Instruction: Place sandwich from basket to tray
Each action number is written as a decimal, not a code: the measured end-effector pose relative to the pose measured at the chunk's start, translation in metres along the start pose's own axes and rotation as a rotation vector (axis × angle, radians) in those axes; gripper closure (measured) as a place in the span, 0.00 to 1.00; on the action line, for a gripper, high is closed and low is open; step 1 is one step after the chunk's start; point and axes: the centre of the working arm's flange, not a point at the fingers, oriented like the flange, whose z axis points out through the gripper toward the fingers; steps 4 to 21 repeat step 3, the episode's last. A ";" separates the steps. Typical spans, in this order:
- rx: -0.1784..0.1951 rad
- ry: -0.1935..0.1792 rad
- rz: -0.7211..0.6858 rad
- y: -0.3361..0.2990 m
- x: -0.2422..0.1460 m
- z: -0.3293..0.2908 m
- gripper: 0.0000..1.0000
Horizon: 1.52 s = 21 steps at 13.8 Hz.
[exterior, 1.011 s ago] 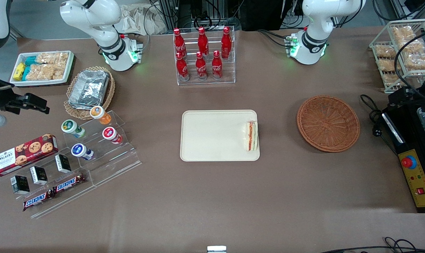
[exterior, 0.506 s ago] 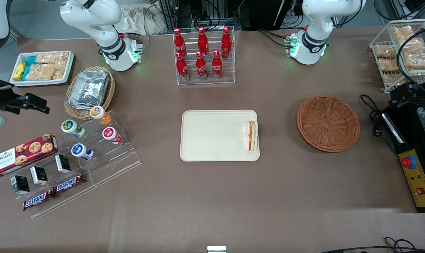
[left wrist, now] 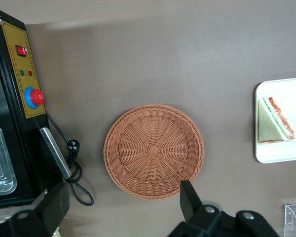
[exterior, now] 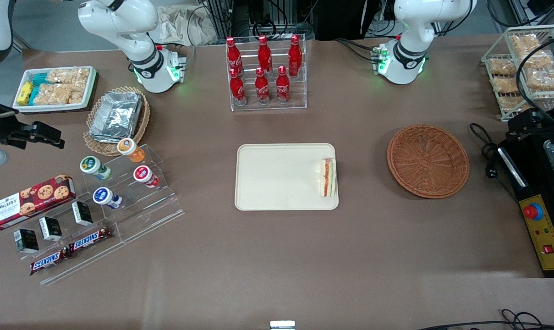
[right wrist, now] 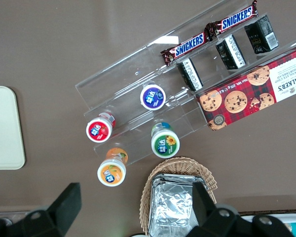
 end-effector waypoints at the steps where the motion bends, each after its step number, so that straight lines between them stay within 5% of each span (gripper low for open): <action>1: 0.000 0.000 0.001 0.001 0.000 0.000 0.00; 21: 0.000 0.000 0.004 0.002 0.000 0.000 0.00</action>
